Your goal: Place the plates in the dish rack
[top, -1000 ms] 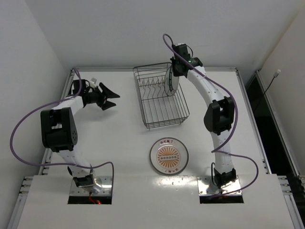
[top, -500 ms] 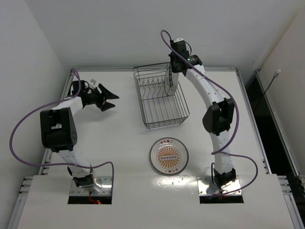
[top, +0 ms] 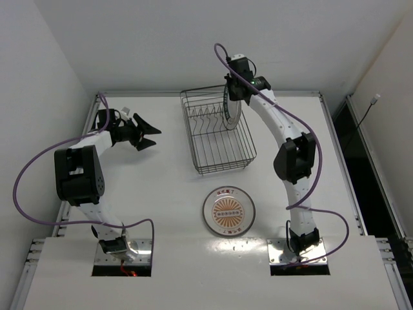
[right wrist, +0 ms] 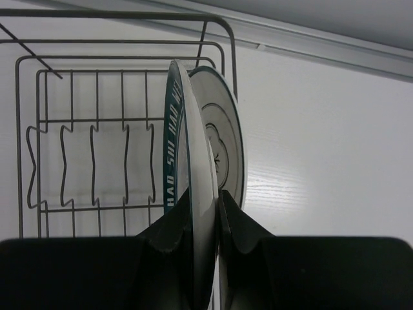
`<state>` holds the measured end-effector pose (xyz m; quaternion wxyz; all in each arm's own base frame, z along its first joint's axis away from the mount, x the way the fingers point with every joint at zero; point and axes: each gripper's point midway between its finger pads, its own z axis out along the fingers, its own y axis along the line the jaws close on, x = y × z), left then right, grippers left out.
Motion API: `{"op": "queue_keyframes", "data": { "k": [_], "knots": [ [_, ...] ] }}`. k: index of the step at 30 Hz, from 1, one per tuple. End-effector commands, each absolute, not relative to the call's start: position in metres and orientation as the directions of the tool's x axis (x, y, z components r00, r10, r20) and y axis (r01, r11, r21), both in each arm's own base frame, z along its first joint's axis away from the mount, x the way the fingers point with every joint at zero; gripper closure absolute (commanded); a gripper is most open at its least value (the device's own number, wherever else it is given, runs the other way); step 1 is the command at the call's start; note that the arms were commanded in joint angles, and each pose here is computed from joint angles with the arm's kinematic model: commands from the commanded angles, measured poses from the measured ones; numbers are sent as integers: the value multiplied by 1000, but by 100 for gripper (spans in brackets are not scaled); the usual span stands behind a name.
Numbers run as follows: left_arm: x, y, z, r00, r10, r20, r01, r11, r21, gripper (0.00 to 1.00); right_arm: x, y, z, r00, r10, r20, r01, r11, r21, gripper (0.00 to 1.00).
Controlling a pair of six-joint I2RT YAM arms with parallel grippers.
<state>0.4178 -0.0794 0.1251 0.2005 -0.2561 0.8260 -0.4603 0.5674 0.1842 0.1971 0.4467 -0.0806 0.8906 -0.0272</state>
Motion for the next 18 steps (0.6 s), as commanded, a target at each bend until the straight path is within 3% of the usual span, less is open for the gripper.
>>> {"op": "queue_keyframes", "data": {
  "k": [1, 7, 18],
  "knots": [
    [417, -76, 128, -785, -610, -113, -222, 446, -867, 42, 572, 198, 193, -564, -164, -810, -140, 985, -102, 100],
    [416, -76, 126, -785, -610, -113, -222, 446, -867, 42, 570, 197, 150, -626, -182, -759, -143, 983, -117, 98],
    [413, -73, 116, -779, -621, -90, -247, 436, -866, 42, 582, 209, 143, -628, -161, -762, -154, 985, -81, 65]
  ]
}}
